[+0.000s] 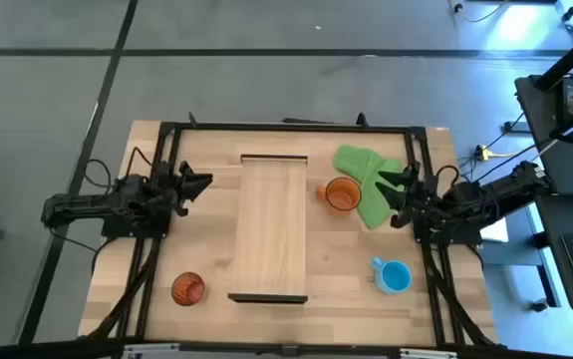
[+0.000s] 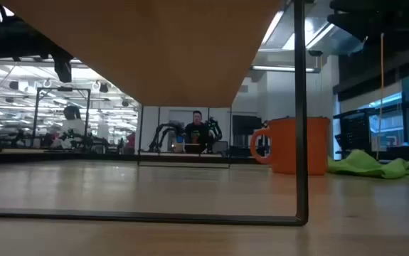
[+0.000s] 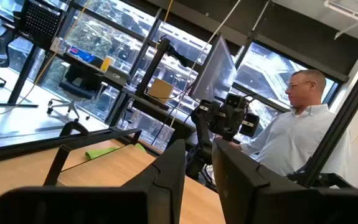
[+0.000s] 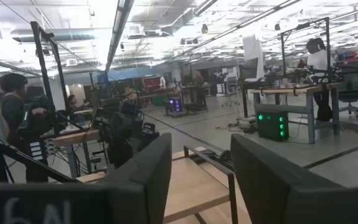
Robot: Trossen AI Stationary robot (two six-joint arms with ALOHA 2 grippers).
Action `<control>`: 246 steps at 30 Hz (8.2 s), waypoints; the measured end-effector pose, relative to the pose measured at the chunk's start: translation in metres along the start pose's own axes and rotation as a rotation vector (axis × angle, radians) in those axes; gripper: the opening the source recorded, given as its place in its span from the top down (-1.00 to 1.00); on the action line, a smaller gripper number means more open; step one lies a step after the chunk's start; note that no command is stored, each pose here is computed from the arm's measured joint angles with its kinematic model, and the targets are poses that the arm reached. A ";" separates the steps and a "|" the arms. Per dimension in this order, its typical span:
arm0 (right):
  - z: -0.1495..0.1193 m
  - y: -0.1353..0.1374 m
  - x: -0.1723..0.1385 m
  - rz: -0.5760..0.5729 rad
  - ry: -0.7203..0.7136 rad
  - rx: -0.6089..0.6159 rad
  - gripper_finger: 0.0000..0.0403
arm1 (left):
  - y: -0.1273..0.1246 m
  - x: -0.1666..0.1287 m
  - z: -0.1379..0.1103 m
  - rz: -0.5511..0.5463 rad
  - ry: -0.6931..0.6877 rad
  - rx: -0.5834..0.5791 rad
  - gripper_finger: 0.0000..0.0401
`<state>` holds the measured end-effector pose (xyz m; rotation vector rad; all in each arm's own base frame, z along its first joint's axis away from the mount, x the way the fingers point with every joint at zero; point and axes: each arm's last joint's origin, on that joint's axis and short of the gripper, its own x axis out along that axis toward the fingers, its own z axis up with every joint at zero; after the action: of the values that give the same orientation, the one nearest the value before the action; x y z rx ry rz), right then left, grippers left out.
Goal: Stack small to large cups/mugs on shelf
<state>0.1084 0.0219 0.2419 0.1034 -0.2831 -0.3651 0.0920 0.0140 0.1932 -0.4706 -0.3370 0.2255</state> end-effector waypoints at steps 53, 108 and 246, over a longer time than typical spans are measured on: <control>0.000 0.000 0.000 0.000 0.000 -0.001 0.18 | 0.000 0.000 0.000 0.000 0.001 0.000 0.62; 0.061 0.006 0.019 -0.018 0.060 0.661 0.18 | 0.001 -0.005 0.025 0.233 -0.401 -0.232 0.62; 0.066 0.120 0.278 0.364 1.261 0.054 0.93 | -0.010 -0.003 0.026 0.279 0.441 0.160 0.63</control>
<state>0.3784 0.0289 0.3941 0.3062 0.9278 0.1144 0.0812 0.0149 0.2187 -0.3957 0.1792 0.4070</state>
